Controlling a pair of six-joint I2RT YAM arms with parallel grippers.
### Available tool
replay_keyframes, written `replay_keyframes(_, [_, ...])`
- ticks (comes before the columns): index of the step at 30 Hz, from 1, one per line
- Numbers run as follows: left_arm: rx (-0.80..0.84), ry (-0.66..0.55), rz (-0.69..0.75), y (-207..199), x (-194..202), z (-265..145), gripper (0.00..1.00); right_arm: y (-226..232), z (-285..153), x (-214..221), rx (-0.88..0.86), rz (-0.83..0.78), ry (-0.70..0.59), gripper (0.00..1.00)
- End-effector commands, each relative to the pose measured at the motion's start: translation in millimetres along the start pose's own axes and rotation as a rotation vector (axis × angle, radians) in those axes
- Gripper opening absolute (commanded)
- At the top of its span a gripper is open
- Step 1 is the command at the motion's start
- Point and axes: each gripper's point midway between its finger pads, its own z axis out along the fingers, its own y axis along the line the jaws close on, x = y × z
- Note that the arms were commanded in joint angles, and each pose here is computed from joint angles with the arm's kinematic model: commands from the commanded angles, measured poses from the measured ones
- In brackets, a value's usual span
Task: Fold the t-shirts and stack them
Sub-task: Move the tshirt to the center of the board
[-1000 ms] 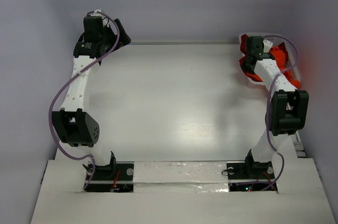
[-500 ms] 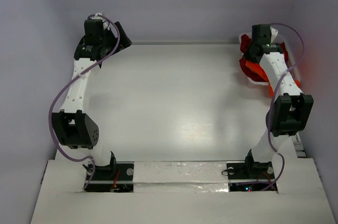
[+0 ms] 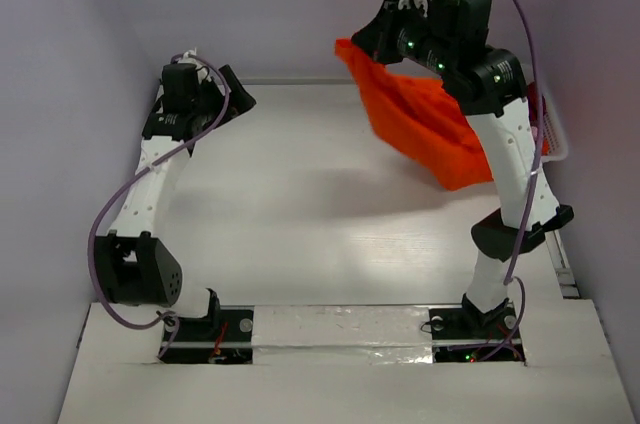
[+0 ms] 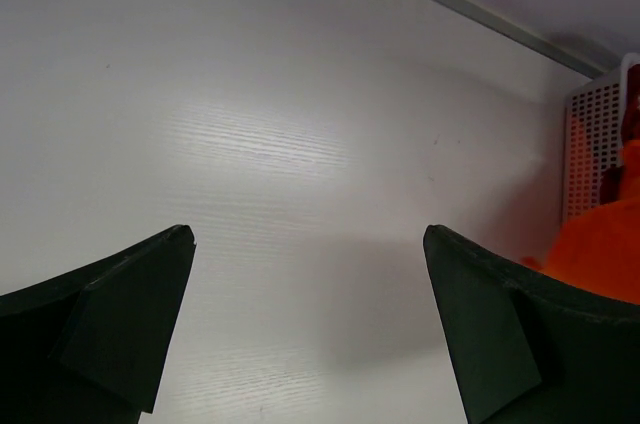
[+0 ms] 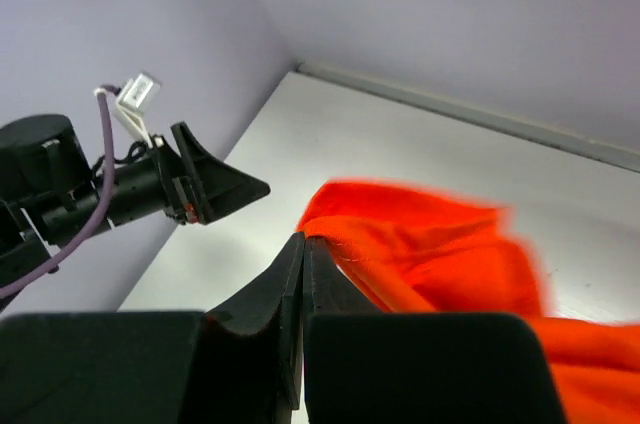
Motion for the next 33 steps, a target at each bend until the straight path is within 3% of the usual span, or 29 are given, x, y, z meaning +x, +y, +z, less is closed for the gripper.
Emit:
replay_keyframes(1, [0.107, -0.129, 0.01, -26.5, -18.7, -39.3, 0.99, 40.6, -8.9, 15.3, -0.115, -0.058, 0.043, 0.0])
replay_keyframes(3, [0.134, -0.141, -0.005, -30.2, -14.9, -49.1, 0.99, 76.0, -16.1, 19.3, -0.163, -0.125, 0.017, 0.0])
replay_keyframes(10, [0.165, -0.178, -0.032, -24.5, 18.6, -84.0, 0.99, 120.9, -38.5, 13.2, -0.19, -0.177, -0.051, 0.0])
replay_keyframes(15, [0.158, -0.198, -0.007, -12.6, 38.2, -101.7, 0.99, 173.4, -63.0, 43.1, -0.268, -0.243, -0.022, 0.0])
replay_keyframes(22, [0.164, -0.231, -0.004, -9.3, 46.5, -122.6, 0.99, 166.2, -20.3, 114.0, -0.211, -0.22, 0.13, 0.0])
replay_keyframes(33, [0.154, -0.26, 0.042, -16.6, 32.4, -143.5, 0.99, 163.6, 35.4, 179.8, -0.165, -0.259, 0.271, 0.0])
